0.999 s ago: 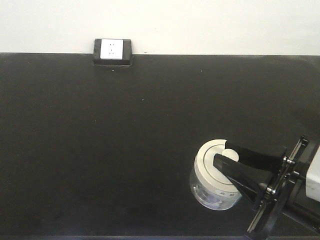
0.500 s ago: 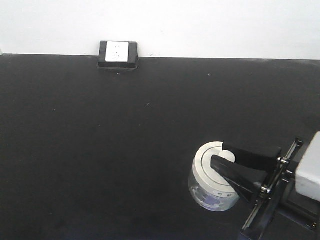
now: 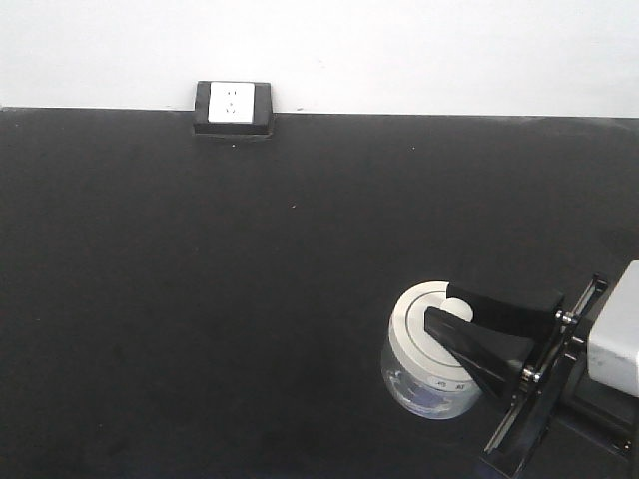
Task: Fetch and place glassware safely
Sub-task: 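Extend the right arm and lower the jar onto the black benchtop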
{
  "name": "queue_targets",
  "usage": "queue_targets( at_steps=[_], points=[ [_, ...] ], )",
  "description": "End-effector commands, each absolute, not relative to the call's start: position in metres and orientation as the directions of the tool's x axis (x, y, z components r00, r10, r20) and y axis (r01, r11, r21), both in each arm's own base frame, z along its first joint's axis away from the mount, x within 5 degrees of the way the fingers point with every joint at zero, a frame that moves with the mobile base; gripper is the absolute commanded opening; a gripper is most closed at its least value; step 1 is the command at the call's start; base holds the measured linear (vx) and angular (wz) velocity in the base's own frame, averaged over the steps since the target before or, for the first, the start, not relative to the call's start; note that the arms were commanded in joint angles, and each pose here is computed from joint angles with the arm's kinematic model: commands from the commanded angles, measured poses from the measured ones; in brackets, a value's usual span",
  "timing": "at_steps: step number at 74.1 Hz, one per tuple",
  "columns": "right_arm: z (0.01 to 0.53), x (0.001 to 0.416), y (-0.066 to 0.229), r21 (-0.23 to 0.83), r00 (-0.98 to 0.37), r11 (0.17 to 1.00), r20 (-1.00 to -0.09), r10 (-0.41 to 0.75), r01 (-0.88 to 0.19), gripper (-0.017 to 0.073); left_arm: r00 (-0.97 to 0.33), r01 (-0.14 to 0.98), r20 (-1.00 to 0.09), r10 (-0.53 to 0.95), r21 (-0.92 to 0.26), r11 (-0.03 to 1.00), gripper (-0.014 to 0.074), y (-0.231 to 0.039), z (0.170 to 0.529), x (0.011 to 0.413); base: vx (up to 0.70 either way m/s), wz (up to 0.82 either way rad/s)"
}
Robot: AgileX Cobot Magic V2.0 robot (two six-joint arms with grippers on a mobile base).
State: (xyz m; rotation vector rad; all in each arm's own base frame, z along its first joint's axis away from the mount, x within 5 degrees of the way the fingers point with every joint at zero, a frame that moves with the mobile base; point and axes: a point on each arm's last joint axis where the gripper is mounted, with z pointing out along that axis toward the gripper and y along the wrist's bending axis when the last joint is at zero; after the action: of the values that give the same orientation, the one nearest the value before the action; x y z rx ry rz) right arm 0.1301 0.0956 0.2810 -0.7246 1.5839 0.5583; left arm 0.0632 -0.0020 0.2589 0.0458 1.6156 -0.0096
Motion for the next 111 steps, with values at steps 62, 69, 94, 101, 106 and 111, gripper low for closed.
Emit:
queue_targets(
  at_steps=[62,69,94,101,106,111],
  points=[
    [0.293,0.135,0.093,-0.008,-0.065,0.724,-0.995,-0.072,-0.689,-0.0001,0.036,0.043,-0.999,0.012,0.014,0.999,-0.0007,-0.003,0.273,0.064,0.00,0.00],
    [0.293,0.144,0.092,0.002,-0.093,0.766,-0.993,-0.075,-0.643,-0.0001,0.036,0.043,-0.999,0.012,0.014,0.999,-0.0007,-0.003,0.273,0.064,0.00,0.00],
    [0.286,0.191,0.124,-0.070,-0.046,0.670,-0.987,-0.154,-0.739,-0.0001,0.036,0.043,-0.999,0.012,0.014,0.999,-0.0007,-0.003,0.273,0.064,0.00,0.00],
    [0.276,0.209,0.134,-0.052,-0.058,0.661,-0.988,-0.144,-0.749,-0.0001,0.035,0.043,-0.999,0.012,0.014,0.999,-0.0007,-0.003,0.273,0.064,0.00,0.00],
    [0.271,0.222,0.139,-0.028,-0.062,0.671,-0.992,-0.110,-0.741,-0.0001,0.035,0.043,-0.999,0.012,0.014,0.999,-0.0007,-0.003,0.273,0.064,0.00,0.00],
    [0.262,0.235,0.143,-0.028,-0.046,0.686,-0.995,-0.090,-0.727,-0.0001,0.035,0.043,-0.999,0.012,0.014,0.999,-0.0007,-0.003,0.273,0.064,0.00,0.00]
  ],
)
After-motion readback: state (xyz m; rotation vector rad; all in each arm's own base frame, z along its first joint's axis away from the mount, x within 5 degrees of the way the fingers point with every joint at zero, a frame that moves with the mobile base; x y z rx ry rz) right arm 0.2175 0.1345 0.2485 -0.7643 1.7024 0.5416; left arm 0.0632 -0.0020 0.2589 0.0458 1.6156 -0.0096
